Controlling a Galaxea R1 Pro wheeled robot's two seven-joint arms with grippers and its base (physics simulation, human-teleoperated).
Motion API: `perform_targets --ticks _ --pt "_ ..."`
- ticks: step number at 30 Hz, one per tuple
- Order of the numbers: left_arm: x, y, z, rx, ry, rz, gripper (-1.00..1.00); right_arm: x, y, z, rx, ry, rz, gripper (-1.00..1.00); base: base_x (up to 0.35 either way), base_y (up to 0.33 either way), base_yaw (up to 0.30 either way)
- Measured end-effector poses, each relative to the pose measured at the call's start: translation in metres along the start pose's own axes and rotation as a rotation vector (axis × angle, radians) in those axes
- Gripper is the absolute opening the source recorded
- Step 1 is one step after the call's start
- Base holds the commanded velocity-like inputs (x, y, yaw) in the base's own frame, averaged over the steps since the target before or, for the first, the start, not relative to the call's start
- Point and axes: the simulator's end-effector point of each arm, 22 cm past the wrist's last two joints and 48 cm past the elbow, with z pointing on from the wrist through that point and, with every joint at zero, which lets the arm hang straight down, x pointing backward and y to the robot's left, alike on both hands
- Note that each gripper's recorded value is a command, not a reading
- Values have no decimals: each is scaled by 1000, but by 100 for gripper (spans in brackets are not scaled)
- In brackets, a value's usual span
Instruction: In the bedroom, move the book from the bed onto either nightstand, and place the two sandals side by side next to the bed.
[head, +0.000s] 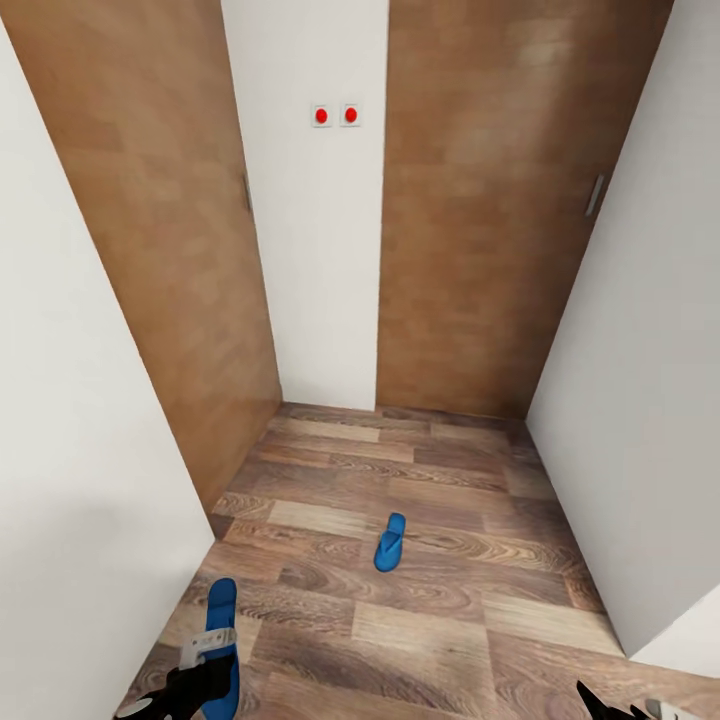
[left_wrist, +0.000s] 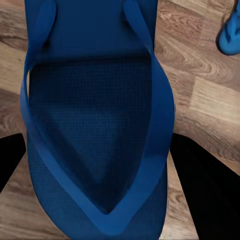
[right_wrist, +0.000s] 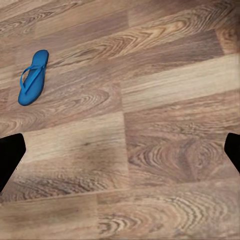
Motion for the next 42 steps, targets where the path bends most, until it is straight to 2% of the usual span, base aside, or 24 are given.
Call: perform_targets --ticks 18,42 --pt "0 0 0 0 0 1 -100 0 0 0 -1 1 0 100 148 113 -6" --pt "0 0 0 0 0 1 -100 1 0 0 0 2 0 100 92 49 0"
